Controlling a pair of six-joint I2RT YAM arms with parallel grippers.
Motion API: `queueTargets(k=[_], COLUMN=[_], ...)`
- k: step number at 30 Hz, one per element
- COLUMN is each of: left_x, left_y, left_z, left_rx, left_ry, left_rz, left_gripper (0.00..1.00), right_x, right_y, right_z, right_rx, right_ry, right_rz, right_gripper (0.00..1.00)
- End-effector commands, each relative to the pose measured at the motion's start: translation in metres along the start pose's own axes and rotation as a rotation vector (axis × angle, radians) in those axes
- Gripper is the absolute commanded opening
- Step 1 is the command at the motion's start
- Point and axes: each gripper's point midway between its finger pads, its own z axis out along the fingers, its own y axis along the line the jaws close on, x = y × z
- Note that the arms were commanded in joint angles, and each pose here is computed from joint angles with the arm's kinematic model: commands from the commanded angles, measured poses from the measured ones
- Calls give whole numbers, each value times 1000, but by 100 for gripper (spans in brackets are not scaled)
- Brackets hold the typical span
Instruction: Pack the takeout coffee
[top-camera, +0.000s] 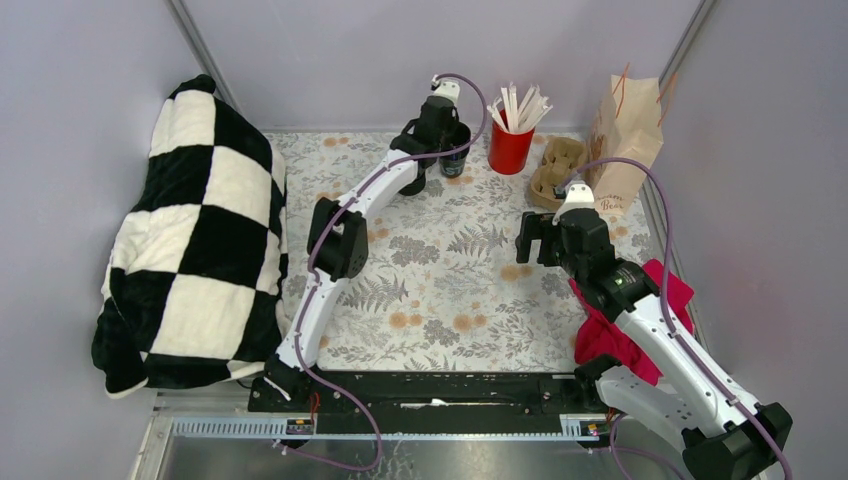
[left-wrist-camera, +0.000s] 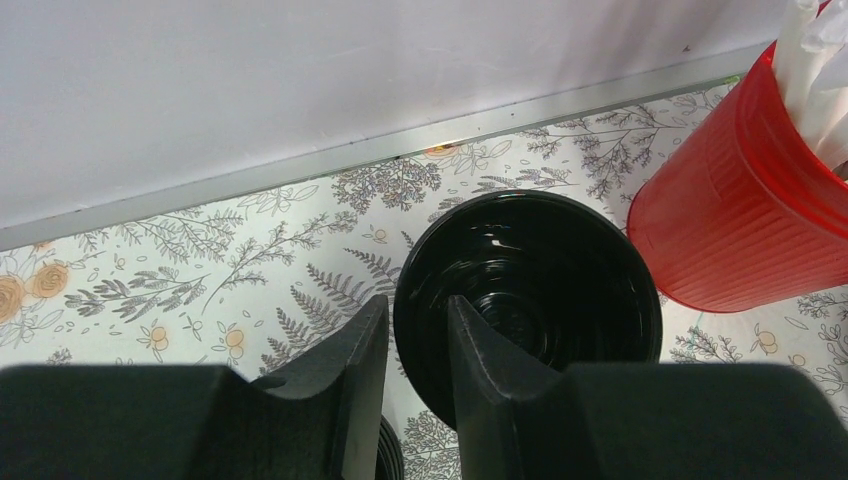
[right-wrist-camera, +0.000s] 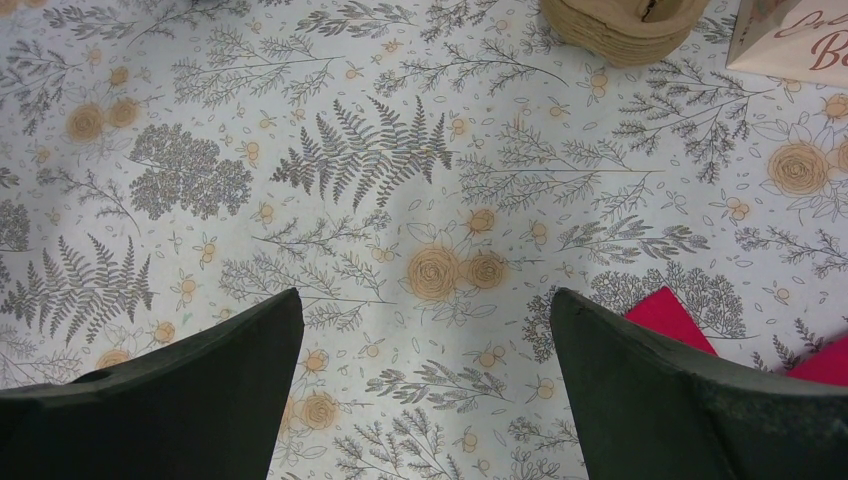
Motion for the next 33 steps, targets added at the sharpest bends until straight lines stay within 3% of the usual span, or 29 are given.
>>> queueTargets(k=[1, 9, 16, 33], left_x=[-32, -36, -41, -33], left_y=[-1, 1, 3, 5], left_z=[1, 0, -1, 4], left_rx=[12, 4, -3, -8], left_ry=[-92, -103, -115, -98], left_rz=[-34, -34, -35, -34], left_gripper=[32, 24, 28, 25], right_x=[-7, -7, -5, -5], right_y=[4, 6, 7, 7], right_z=[2, 4, 6, 6], right_rx=[-17, -22, -30, -30], right_ry=[-29, -25, -18, -16], right_rz=[-2, -3, -5, -7], right_gripper=[100, 100, 100, 100])
